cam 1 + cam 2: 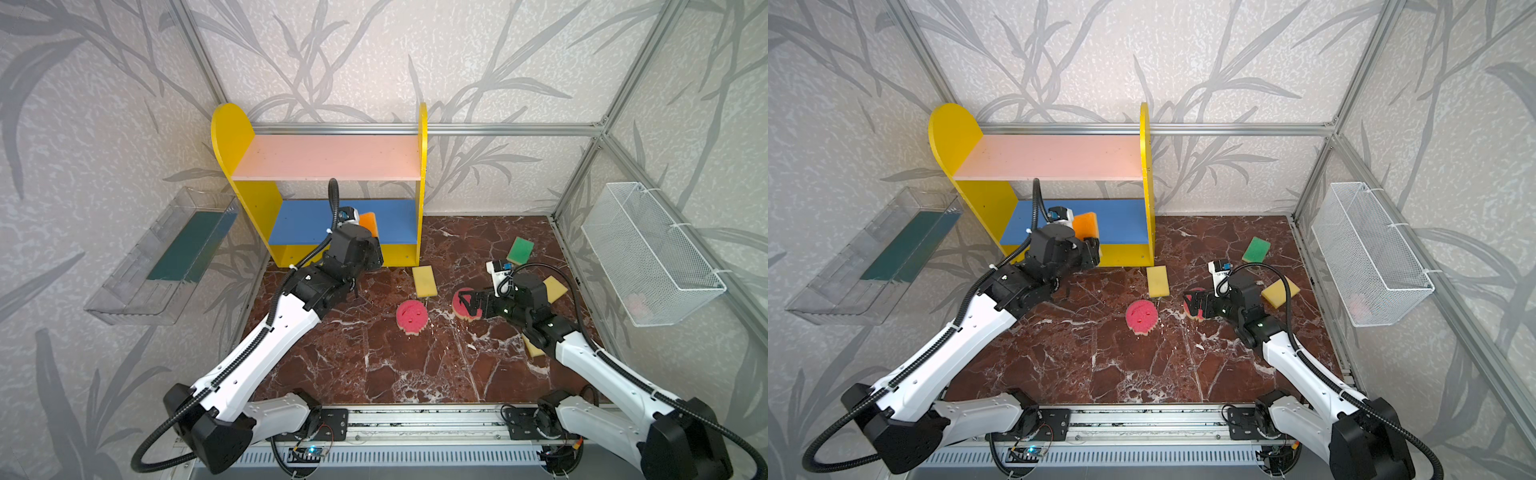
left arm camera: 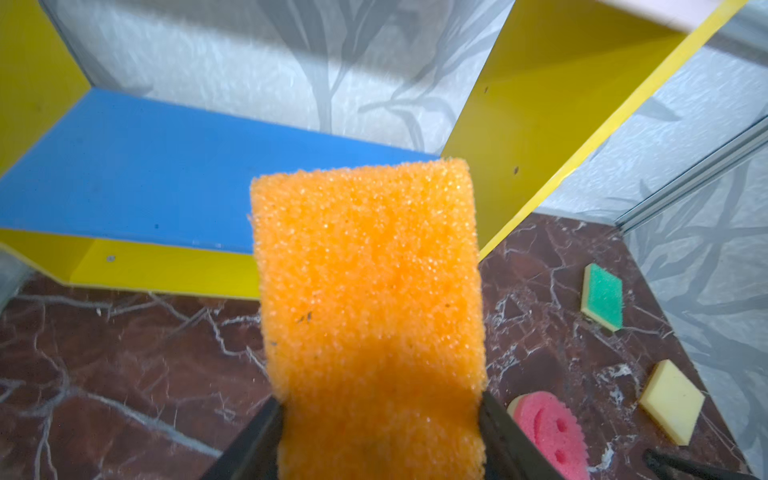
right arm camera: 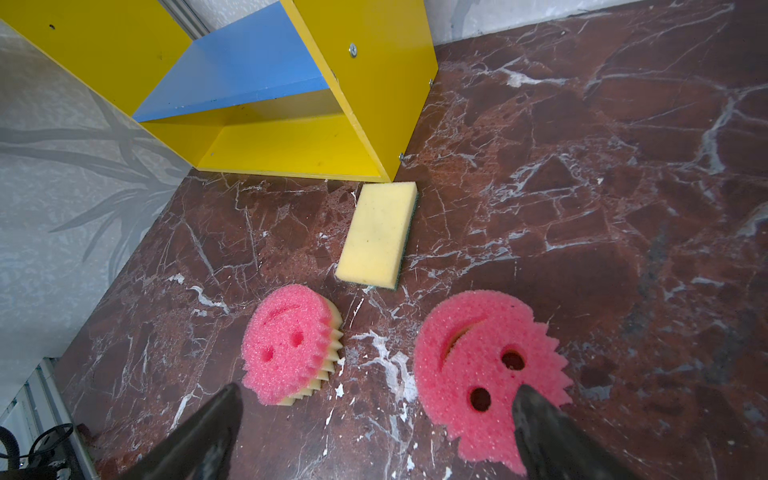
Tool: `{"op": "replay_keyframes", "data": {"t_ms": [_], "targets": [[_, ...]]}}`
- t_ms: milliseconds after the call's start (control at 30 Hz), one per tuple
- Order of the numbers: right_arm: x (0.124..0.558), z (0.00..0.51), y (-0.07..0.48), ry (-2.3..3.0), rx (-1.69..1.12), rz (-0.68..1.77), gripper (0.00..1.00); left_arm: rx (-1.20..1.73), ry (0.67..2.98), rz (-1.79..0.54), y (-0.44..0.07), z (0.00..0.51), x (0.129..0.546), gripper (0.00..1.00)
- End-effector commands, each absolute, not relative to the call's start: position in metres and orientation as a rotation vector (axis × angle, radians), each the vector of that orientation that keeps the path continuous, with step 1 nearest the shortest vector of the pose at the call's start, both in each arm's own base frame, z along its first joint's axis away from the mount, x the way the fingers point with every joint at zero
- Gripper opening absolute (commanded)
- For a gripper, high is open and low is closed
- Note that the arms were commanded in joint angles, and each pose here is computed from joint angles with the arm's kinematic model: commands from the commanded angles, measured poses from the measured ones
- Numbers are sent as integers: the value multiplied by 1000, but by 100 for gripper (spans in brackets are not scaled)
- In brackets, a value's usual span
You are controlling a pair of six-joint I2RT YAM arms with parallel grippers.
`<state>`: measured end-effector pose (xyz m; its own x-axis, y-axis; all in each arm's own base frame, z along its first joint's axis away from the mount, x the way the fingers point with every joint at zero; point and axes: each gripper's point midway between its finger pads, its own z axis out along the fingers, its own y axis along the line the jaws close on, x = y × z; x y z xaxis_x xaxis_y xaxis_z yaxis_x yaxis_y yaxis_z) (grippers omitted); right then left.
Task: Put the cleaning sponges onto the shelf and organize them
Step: 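Carry the orange sponge onto the blue shelf and release it with the left gripper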
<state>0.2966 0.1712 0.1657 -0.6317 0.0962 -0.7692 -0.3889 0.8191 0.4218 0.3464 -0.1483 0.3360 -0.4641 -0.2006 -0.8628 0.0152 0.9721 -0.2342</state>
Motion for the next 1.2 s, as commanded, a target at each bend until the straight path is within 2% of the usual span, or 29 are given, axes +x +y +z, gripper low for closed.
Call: {"op": "replay_keyframes", "data": {"t_ms": [0,333,833,1167], "targets": [[291,168,172,2135,-227,735,99,-14,2152,-110,-150,307,352,61],[288,161,186,2139,-239,810,99,-29,2109,-248,-177,267,401,61],[291,146,203,2199,-292,780,99,-30,2047,-319,-195,225,496,60],[293,140,209,2216,-311,779,99,1,2039,-341,-212,225,541,60]]}}
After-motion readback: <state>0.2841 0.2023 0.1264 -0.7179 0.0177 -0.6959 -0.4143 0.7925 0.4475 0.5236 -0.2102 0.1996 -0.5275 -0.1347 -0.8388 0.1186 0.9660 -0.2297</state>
